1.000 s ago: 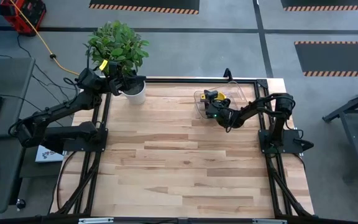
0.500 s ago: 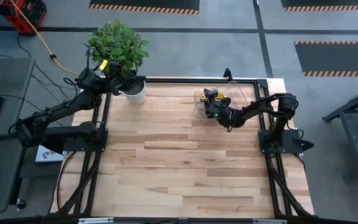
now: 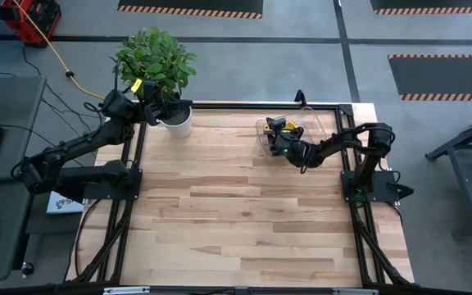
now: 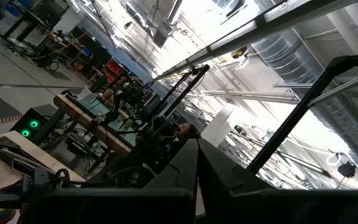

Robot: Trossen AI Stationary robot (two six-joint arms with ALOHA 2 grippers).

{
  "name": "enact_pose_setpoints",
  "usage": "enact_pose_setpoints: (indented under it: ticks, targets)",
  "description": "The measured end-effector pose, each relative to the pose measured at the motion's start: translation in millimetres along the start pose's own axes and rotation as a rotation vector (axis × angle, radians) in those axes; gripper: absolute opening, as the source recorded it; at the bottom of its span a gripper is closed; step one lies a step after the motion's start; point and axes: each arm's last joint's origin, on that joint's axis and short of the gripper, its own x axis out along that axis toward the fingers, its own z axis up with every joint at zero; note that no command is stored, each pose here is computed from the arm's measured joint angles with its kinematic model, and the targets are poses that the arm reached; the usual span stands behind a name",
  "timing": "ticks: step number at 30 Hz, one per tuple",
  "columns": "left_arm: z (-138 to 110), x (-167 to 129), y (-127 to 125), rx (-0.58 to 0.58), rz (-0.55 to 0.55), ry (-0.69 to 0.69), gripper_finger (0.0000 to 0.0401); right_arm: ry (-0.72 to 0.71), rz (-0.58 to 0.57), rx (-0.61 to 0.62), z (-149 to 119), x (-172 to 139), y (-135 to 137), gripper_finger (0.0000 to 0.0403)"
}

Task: Nest measuring cups in basket
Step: Put the nested measuring cups into the transparent bin

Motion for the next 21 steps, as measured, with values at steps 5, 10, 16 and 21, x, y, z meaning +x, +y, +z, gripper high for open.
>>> enact_pose_setpoints:
  ticks: [5, 10, 16, 21]
  targets:
    - [0.1, 0.0, -0.1, 0.0, 0.0, 0.0, 0.0, 0.006, -0.006, 0.0, -0.1, 0.0, -0.5, 0.0399]
    - [0.0, 0.0, 0.0, 0.0, 0.0, 0.0, 0.0, -0.007, -0.018, -0.011, 0.8, -0.1, -2.2, 0.0399]
    - [0.0, 0.0, 0.0, 0.0, 0.0, 0.0, 0.0, 0.039, -0.039, -0.02, -0.4, -0.1, -3.1, 0.0399]
    - [0.0, 0.0, 0.0, 0.0, 0.0, 0.0, 0.0, 0.078, -0.065, -0.029, -1.2, -0.3, -4.8, 0.0399]
